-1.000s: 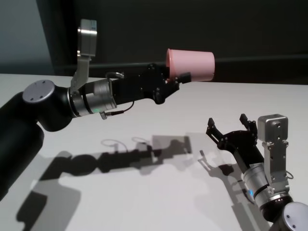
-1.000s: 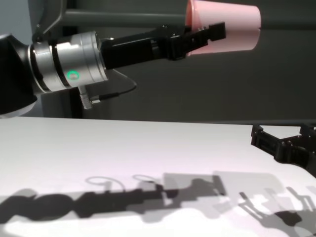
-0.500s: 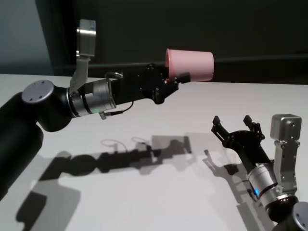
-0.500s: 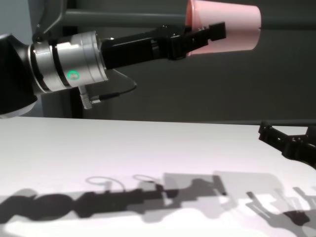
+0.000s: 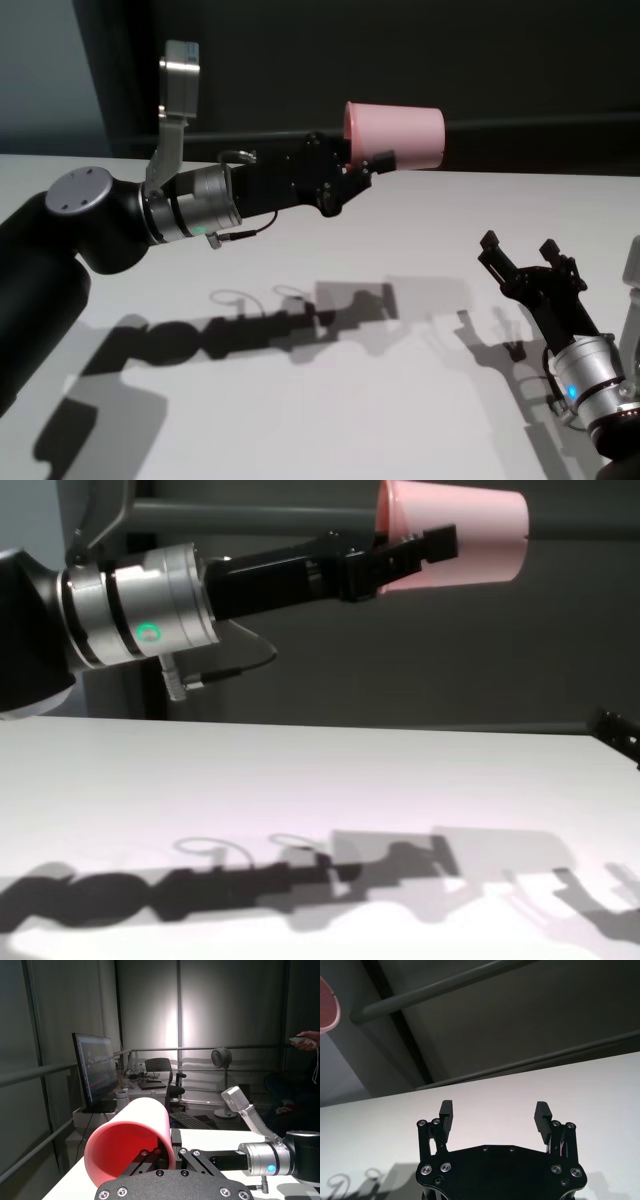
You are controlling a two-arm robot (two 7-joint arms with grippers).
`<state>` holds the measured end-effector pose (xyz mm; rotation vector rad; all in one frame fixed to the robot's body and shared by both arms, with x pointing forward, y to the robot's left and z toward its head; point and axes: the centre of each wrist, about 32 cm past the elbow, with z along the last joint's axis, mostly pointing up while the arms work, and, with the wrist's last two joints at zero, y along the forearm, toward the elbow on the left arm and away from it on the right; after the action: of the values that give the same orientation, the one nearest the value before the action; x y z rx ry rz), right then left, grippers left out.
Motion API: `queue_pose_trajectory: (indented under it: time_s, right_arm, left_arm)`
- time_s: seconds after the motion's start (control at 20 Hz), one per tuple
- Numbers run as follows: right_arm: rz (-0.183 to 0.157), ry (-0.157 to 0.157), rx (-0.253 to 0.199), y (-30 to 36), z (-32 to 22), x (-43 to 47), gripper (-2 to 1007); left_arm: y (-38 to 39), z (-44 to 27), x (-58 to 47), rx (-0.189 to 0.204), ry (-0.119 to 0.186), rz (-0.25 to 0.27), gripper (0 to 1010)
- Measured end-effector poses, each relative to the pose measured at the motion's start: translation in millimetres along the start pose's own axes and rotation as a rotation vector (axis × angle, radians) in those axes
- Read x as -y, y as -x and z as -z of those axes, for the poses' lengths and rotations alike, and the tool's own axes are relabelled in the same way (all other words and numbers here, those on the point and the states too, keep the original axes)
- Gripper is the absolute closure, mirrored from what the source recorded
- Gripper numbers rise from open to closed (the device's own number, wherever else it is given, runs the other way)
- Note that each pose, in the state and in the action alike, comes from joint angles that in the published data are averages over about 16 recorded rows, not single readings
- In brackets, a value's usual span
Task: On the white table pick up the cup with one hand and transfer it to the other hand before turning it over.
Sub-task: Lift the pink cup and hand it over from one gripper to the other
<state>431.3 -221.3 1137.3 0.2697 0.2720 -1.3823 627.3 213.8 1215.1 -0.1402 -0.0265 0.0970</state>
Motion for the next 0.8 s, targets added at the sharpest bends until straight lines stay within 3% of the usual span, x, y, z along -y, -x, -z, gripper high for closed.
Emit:
queue_pose_trajectory:
  time_s: [0.3, 0.8]
  right_arm:
    - [-0.013, -0.026, -0.127, -7.3, -3.7, -4.0, 3]
    - [-0.06, -0.076, -0.352, -10.1, -4.5, -13.0, 3]
  left_arm:
    - [0.0, 0.0, 0.0, 0.0, 0.0, 0.0, 963]
    - [0.0, 0.0, 0.0, 0.0, 0.0, 0.0, 963]
